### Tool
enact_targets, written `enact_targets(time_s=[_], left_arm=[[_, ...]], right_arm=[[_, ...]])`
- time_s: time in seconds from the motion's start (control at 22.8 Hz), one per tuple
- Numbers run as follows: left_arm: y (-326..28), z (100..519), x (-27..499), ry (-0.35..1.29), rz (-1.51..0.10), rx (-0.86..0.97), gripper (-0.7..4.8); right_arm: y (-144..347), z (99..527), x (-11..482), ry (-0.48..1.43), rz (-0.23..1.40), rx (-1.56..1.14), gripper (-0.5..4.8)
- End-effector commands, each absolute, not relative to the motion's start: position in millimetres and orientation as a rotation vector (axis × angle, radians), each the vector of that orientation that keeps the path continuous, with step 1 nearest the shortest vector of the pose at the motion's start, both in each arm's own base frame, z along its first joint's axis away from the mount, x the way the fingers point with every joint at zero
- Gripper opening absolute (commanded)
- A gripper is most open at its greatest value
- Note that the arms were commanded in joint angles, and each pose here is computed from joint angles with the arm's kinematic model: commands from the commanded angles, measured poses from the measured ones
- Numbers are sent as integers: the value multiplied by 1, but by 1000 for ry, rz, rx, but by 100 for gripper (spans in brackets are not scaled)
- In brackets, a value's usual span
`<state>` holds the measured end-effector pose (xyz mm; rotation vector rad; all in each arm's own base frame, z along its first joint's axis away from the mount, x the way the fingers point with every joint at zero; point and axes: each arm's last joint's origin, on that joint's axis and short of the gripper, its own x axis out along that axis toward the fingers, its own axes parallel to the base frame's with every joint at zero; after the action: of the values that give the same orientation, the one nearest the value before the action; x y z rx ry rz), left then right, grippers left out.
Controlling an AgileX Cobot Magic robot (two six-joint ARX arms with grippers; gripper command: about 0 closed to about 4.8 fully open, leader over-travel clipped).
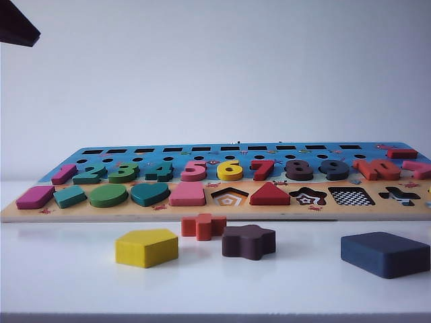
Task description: Insert the cube into the slot.
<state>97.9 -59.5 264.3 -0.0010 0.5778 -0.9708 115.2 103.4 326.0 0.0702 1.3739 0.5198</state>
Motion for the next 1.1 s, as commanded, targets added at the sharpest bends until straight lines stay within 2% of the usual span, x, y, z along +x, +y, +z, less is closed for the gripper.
enact_targets(time_s=[0.04,0.22,1.1], left_arm=[[-60,267,98,556,-981,2,9],[-60,267,98,555,-981,3,9],[-60,267,98,552,-981,3,9]], right_arm=[[120,319,124,1392,498,29,370],[143,305,132,1438,506,-24,370],[189,267,140,1526,463,-197,370]])
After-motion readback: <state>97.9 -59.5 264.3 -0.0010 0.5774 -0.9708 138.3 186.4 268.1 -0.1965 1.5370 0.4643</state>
